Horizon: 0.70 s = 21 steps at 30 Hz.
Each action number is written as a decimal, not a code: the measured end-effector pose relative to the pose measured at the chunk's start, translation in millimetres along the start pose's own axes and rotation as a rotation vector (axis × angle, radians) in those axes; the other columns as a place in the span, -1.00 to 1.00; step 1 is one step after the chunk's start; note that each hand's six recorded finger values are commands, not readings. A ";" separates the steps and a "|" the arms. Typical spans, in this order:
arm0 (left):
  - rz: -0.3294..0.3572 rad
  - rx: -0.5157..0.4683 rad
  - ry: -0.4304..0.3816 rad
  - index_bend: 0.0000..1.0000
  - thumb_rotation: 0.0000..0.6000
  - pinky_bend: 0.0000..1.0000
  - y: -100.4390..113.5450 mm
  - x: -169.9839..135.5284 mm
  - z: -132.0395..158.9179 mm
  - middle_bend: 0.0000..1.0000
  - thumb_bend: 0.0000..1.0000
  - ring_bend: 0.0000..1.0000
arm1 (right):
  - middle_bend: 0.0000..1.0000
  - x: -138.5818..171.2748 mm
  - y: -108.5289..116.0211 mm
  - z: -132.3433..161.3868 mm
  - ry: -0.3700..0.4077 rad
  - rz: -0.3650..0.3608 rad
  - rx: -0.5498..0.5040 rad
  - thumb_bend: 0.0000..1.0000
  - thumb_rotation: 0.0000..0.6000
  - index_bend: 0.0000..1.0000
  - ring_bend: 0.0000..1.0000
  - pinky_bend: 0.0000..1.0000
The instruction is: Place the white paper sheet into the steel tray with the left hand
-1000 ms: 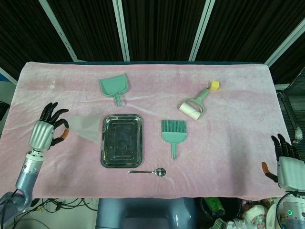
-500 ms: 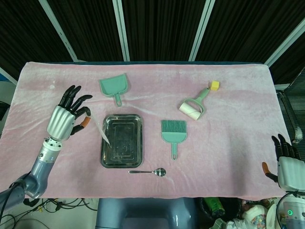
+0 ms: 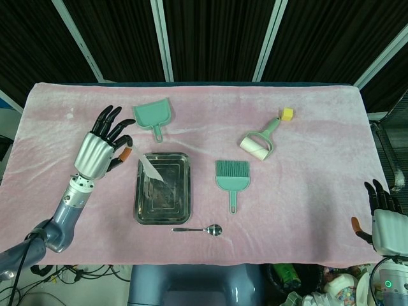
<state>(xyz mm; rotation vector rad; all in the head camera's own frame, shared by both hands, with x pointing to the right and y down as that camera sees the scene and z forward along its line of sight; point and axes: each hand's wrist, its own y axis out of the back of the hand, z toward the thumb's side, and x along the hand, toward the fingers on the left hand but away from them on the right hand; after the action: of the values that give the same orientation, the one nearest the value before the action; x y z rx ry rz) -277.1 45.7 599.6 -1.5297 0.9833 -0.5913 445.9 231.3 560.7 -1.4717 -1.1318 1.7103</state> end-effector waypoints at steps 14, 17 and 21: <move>-0.041 0.021 -0.066 0.28 1.00 -0.84 -17.3 -15.2 8.7 -0.47 0.05 -1.00 | -0.96 0.2 0.0 -2.2 -0.017 0.008 -0.003 -0.44 1.00 -0.87 -0.77 -0.72; -0.065 -0.010 -0.074 0.28 1.00 -0.84 -24.1 -32.9 9.9 -0.46 0.05 -1.00 | -0.96 0.0 0.5 -2.3 -0.020 0.006 -0.005 -0.44 1.00 -0.87 -0.77 -0.72; -0.144 -0.018 -0.084 0.29 1.00 -0.84 -36.1 -66.0 11.5 -0.46 0.05 -1.00 | -0.96 -0.2 0.4 -2.8 -0.024 0.009 -0.008 -0.44 1.00 -0.87 -0.77 -0.72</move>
<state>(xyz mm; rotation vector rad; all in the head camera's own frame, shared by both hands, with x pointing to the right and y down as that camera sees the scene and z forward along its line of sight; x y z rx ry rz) -292.6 106.7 642.3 -1.6379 0.8214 -0.6160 448.7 231.6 560.4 -1.4666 -1.1470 1.7367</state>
